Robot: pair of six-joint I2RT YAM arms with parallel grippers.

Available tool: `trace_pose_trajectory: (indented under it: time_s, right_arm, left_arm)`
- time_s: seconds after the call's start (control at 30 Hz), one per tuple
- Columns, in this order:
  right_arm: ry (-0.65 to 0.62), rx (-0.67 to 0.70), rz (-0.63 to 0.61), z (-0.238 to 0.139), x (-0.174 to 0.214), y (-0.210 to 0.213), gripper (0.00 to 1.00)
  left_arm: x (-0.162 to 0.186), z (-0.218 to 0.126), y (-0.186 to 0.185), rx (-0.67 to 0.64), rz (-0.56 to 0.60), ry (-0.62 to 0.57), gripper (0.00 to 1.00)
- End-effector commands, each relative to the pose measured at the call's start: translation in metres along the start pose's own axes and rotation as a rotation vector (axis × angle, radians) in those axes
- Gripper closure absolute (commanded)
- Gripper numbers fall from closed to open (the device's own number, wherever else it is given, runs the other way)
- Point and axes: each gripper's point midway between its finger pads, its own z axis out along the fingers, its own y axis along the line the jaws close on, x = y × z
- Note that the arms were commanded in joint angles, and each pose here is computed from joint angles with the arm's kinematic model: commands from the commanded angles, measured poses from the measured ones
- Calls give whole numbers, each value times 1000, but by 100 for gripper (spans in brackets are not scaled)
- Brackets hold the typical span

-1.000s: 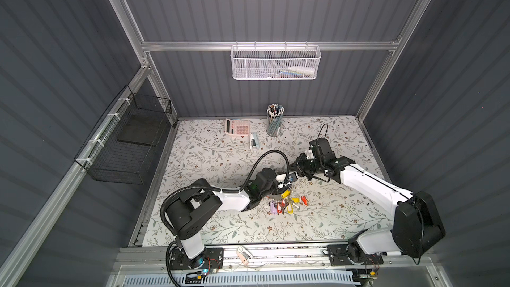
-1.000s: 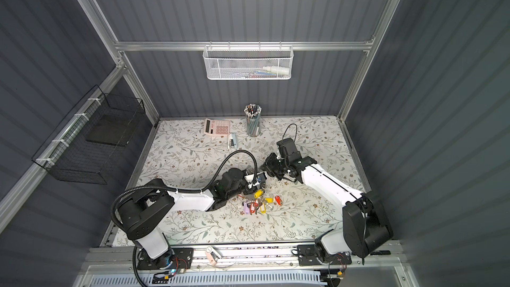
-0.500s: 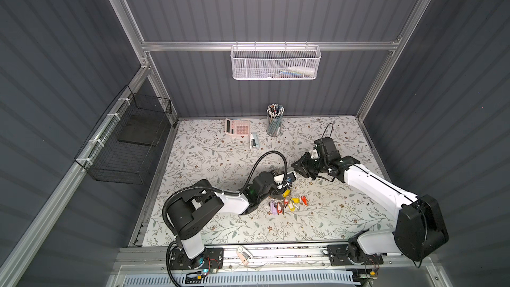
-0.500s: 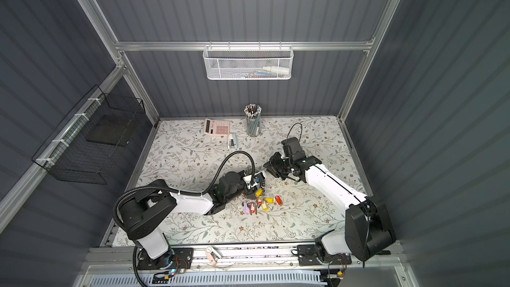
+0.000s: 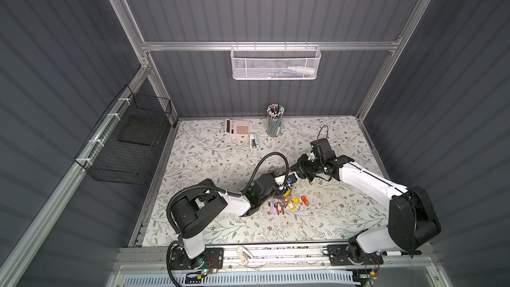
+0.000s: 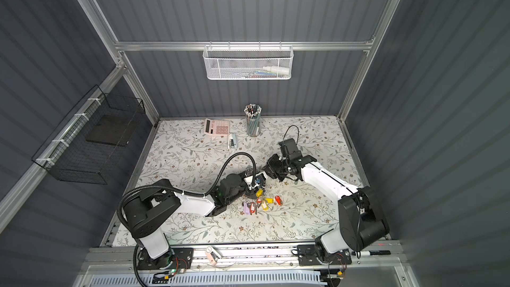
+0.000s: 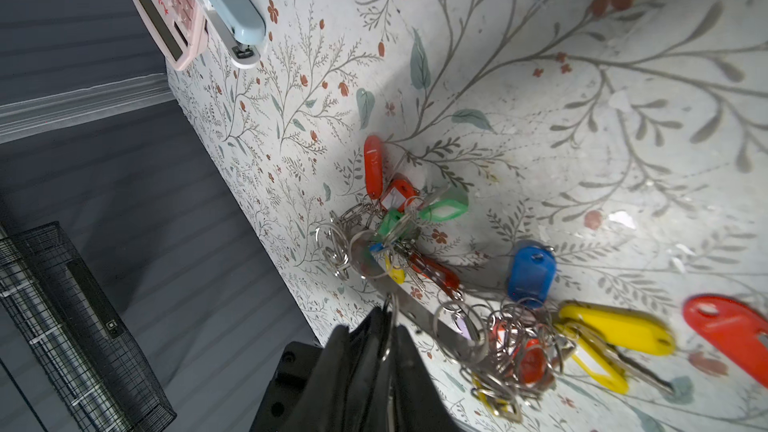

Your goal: Put the keys on the keyring

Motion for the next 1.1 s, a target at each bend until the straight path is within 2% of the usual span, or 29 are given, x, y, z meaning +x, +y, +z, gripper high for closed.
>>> trace_pose_trajectory:
  time_s: [0.0,0.73,1.07]
  right_arm:
    - [10,-7,16,3,1,2,81]
    - [25,-6,60,13,2,-7,93]
    - [35,-14,64,14,4,-8,88]
  left_arm:
    - [-9,0,4,-38,2,-37,100]
    - [-12,4,3,-77,-1,-34,100]
    - [-11,6,3,-82,-10,-29,100]
